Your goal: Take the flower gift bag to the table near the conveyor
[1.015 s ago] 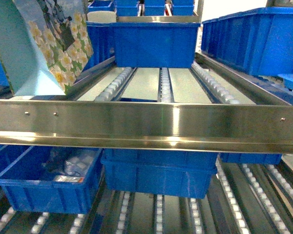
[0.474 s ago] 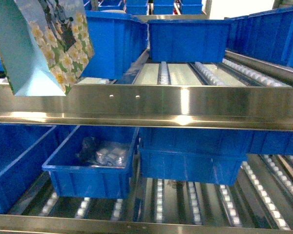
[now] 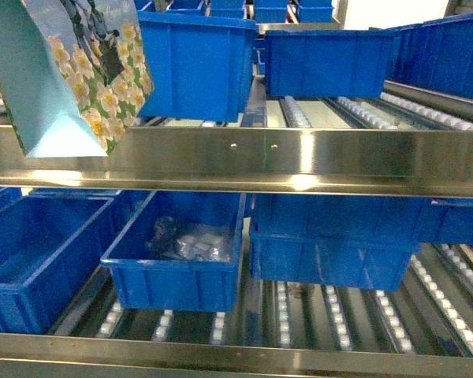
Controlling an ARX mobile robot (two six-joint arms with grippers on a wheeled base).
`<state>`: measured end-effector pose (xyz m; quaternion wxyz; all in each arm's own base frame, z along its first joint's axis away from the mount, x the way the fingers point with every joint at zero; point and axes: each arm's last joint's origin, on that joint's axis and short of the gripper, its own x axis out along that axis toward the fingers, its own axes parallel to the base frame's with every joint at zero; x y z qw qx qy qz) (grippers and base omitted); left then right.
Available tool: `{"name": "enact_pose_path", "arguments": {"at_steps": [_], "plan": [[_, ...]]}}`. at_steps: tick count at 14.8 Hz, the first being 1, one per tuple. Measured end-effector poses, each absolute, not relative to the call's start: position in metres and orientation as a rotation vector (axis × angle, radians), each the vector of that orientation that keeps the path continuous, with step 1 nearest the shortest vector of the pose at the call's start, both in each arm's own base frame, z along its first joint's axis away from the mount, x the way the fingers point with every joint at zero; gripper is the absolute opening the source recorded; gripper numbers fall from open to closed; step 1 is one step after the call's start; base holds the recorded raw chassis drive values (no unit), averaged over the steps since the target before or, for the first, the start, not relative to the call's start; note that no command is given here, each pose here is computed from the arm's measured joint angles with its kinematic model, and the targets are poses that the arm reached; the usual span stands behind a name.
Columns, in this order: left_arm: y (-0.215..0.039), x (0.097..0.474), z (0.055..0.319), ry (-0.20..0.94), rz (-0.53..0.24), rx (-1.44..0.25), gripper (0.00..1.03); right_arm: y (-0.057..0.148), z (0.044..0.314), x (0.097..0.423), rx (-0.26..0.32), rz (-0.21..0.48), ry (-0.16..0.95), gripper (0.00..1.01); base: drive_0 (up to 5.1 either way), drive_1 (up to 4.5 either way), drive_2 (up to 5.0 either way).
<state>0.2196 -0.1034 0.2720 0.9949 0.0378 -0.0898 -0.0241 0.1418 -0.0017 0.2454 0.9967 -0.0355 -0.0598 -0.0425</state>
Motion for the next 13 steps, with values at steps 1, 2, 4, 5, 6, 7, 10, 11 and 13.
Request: {"name": "enact_pose_path", "arguments": {"at_steps": [1, 2, 4, 5, 6, 7, 10, 11, 13], "plan": [[-0.1034, 0.2196, 0.272, -0.18, -0.048, 0.075, 0.02, -0.0016, 0.2455, 0.1418, -0.071, -0.085, -0.121, 0.03, -4.7, 0.69, 3.9], [-0.1034, 0.2196, 0.272, -0.18, -0.049, 0.076, 0.02, -0.0017, 0.2452, 0.1418, -0.071, -0.085, -0.118, 0.03, -4.7, 0.69, 3.9], [-0.1031, 0.2198, 0.272, -0.18, -0.047, 0.075, 0.02, -0.0016, 0.2454, 0.1418, -0.071, -0.085, -0.12, 0.03, -4.6, 0.71, 3.9], [-0.1032, 0.2197, 0.272, -0.18, -0.047, 0.076, 0.02, -0.0017, 0.2452, 0.1418, -0.072, -0.085, -0.117, 0.03, -4.6, 0.73, 3.9], [-0.1032, 0.2197, 0.2718, -0.179, -0.047, 0.076, 0.02, -0.0017, 0.2453, 0.1418, -0.071, -0.085, -0.119, 0.03, -4.6, 0.79, 3.9], [-0.1032, 0.2197, 0.2718, -0.179, -0.048, 0.076, 0.02, -0.0017, 0.2452, 0.1418, -0.071, -0.085, -0.118, 0.03, -4.6, 0.79, 3.9], [-0.1032, 0.2196, 0.2723, -0.183, -0.047, 0.075, 0.02, -0.0017, 0.2457, 0.1418, -0.071, -0.085, -0.122, 0.03, -4.8, 1.28, 3.5], [-0.1032, 0.2196, 0.2722, -0.182, -0.047, 0.075, 0.02, -0.0017, 0.2454, 0.1418, -0.071, -0.085, -0.12, 0.03, -4.9, 1.52, 3.2], [-0.1032, 0.2197, 0.272, -0.18, -0.047, 0.076, 0.02, -0.0017, 0.2451, 0.1419, -0.071, -0.085, -0.116, 0.03, -5.1, 2.38, 2.4]]}}
